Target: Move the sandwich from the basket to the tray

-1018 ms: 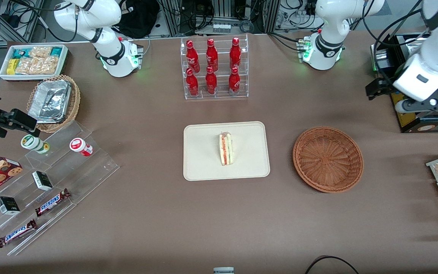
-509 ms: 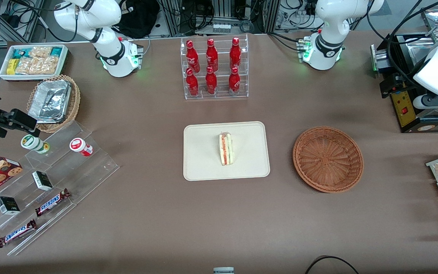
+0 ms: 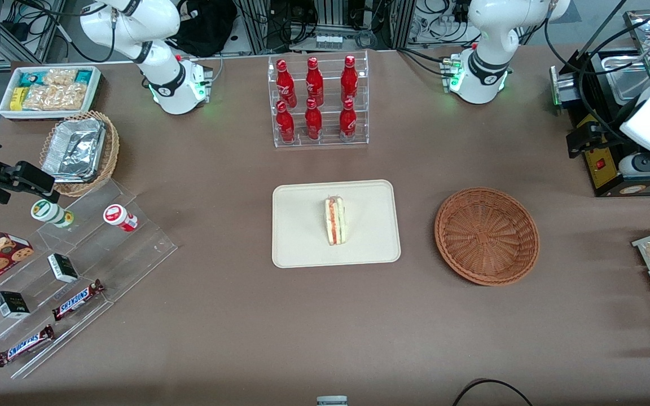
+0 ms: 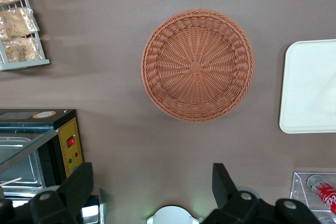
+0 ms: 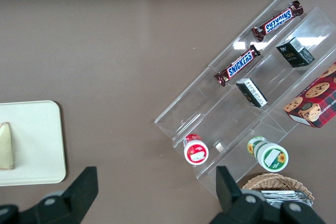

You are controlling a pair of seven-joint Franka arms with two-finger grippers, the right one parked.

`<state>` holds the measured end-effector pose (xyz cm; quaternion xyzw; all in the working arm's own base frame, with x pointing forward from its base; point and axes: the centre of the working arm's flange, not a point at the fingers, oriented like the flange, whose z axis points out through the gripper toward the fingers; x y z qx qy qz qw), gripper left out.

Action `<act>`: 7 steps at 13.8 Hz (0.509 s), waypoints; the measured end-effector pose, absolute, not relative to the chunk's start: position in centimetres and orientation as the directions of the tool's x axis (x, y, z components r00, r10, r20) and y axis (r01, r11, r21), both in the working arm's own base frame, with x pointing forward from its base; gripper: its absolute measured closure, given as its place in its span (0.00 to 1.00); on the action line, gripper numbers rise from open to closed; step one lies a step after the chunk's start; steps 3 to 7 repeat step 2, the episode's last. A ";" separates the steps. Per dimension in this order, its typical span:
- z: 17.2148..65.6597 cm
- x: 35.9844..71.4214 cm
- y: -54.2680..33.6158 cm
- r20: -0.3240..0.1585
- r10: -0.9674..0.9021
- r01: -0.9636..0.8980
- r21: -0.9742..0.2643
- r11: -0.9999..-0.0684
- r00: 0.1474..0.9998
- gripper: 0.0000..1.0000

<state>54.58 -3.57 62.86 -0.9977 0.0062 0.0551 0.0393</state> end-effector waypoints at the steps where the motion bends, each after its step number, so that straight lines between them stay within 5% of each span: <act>1: 62.9 54.7 -3.4 -0.109 -0.005 -0.013 -0.072 -0.997 0.994 0.00; 7: 63.0 54.8 -3.2 -0.108 -0.001 -0.008 -0.060 -0.998 0.994 0.00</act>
